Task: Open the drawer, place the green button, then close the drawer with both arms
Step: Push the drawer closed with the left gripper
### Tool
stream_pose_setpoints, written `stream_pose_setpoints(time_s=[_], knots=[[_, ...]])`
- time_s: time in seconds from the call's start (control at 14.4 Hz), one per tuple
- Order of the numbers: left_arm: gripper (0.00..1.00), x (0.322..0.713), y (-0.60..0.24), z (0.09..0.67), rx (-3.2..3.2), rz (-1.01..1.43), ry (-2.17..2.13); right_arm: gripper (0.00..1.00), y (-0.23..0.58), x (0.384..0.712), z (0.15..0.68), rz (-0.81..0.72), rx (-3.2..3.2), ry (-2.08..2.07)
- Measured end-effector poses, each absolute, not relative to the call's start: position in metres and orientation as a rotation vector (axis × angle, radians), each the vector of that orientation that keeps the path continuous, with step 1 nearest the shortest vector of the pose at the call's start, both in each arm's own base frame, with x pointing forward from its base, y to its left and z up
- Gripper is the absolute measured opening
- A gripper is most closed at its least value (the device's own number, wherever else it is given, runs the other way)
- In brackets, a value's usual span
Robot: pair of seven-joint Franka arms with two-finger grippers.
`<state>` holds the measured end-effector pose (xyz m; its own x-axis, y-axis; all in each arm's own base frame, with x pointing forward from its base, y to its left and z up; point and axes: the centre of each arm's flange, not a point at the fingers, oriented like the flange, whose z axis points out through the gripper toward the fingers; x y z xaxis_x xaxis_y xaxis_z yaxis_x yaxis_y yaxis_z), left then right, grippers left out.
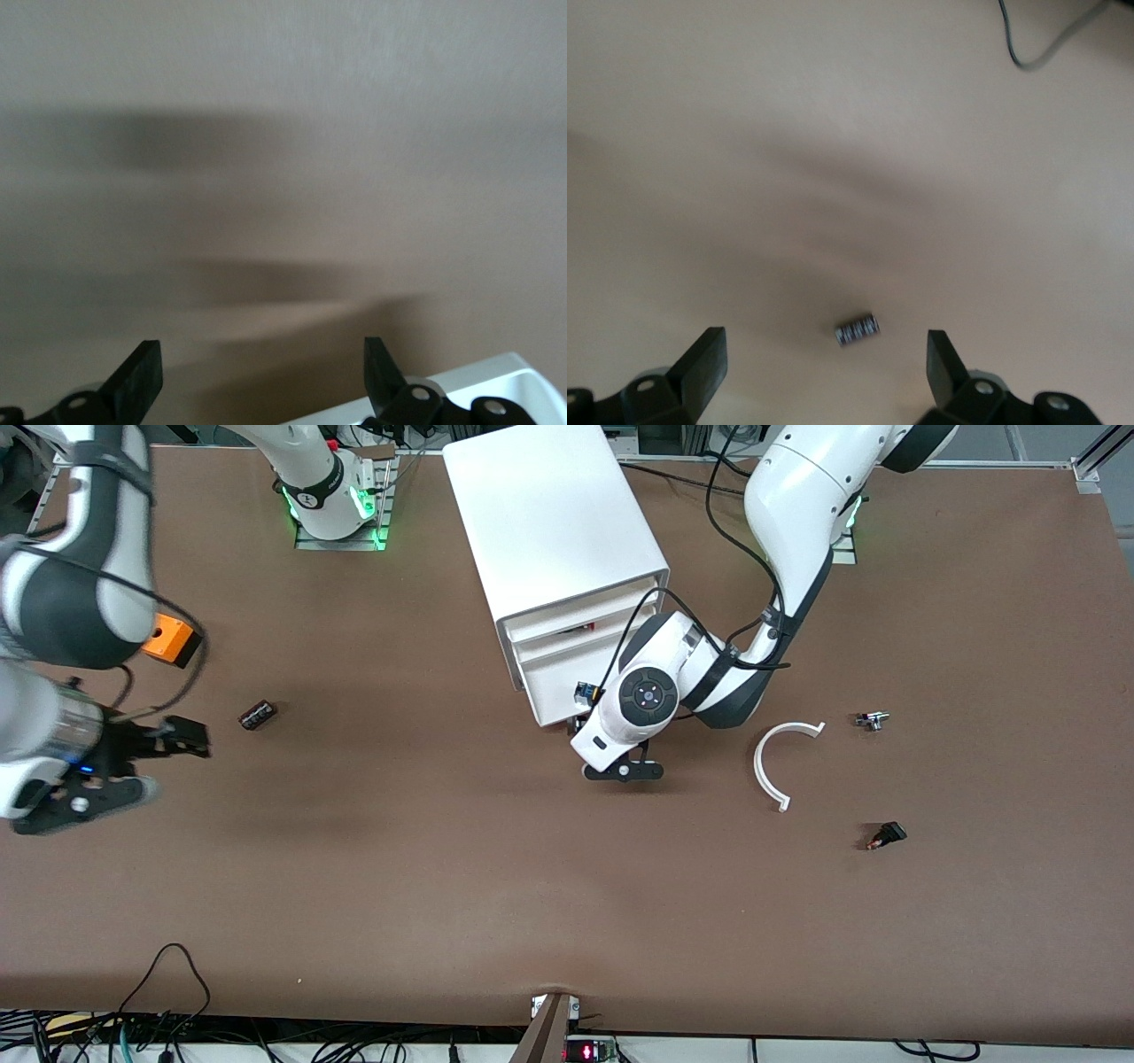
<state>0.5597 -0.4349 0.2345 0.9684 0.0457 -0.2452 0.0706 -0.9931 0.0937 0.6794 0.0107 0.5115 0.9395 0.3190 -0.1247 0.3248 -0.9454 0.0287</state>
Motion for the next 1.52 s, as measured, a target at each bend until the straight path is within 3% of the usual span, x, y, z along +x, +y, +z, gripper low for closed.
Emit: stream_pose_setpoints(time_s=[0.49, 0.83, 1.18, 1.52], knots=[[1.00, 0.548, -0.456, 0.231, 2.985, -0.302, 0.197, 1.00, -0.025, 0.650, 0.567, -0.096, 3.099, 0.507], [1.00, 0.539, -0.465, 0.221, 2.993, -0.328, 0.265, 1.00, -0.055, 0.624, 0.561, -0.062, 3.115, 0.464], [1.00, 0.523, -0.469, 0.216, 3.037, -0.432, 0.307, 1.00, -0.050, 0.578, 0.597, 0.015, 3.105, 0.493], [1.00, 0.502, -0.477, 0.231, 3.074, -0.548, 0.250, 1.00, -0.060, 0.576, 0.587, -0.017, 3.107, 0.465]])
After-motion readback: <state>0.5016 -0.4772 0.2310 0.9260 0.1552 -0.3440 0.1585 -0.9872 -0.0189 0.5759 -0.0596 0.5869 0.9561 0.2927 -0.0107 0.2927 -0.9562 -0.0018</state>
